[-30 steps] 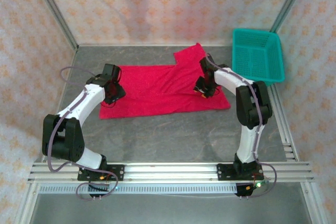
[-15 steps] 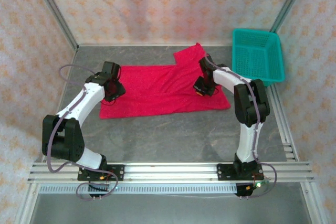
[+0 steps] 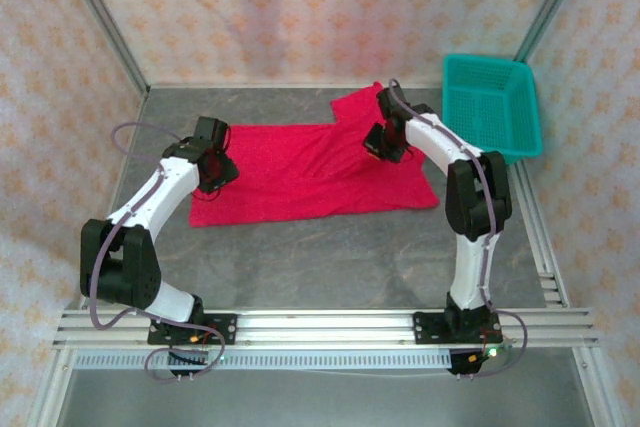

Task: Fold the inside-out t-shirt

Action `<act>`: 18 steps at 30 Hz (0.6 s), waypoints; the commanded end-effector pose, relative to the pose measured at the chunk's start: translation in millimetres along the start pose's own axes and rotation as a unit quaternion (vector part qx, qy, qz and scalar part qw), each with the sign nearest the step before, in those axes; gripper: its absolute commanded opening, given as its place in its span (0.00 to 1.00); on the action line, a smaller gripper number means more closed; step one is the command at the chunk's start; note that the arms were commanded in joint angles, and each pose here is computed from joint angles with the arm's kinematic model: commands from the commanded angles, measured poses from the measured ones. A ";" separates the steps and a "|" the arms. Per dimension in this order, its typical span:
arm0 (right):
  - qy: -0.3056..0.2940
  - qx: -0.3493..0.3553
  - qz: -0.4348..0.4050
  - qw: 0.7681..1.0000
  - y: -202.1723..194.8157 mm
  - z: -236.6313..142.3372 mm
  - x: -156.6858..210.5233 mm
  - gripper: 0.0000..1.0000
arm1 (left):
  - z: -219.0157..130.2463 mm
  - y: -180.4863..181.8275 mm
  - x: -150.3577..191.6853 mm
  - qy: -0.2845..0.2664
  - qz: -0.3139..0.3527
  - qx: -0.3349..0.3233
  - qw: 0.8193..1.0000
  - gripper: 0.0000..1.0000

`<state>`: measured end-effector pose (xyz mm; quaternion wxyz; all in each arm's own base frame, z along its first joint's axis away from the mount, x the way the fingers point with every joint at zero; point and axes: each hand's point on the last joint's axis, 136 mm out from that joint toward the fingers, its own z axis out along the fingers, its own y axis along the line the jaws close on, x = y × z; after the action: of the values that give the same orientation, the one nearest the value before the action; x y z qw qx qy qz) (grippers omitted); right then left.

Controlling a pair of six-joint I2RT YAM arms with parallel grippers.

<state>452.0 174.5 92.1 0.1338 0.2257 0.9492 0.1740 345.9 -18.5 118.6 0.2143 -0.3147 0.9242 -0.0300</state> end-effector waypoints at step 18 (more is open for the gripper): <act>0.010 -0.121 -0.128 0.984 105.4 17.1 -17.7 0.51 | -15.4 -7.1 -4.3 -0.007 -0.003 0.017 1.000 0.41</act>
<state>523.1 258.9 72.1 0.1407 0.1062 0.9479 0.2652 346.3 -19.9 118.3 0.2099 -0.3127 0.9259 -0.0305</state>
